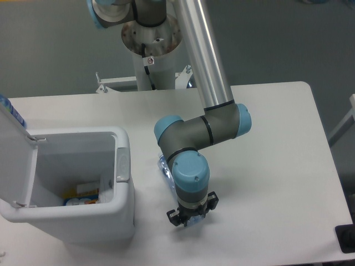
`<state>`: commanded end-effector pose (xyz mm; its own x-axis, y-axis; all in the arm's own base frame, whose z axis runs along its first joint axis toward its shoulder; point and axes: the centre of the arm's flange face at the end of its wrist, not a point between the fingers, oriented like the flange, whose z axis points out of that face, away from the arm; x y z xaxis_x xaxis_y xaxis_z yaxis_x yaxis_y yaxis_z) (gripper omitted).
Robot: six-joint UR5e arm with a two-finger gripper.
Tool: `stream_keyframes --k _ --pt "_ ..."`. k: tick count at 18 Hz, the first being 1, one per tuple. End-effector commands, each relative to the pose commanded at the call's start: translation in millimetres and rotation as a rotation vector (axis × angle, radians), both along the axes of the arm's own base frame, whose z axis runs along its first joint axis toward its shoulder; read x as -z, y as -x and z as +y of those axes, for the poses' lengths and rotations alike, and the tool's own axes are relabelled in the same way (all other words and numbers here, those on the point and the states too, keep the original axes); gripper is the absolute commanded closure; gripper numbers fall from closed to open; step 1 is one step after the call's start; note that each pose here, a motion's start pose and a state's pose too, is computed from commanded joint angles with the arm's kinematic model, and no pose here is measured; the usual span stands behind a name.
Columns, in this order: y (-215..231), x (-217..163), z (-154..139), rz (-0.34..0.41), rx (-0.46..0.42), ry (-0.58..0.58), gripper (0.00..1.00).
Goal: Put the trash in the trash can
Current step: 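Lower the gripper and close it around the water bottle, then lift the bottle and carry it over the trash bin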
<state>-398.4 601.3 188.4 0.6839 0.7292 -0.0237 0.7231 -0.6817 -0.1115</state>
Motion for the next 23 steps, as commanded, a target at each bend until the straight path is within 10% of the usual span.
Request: stream_keyframes --k 10,23 --pt "6 -39 2 0.038 0.035 -0.047 0.43" --pt "82 -247 0 0.197 0.030 -0.516 0.43"
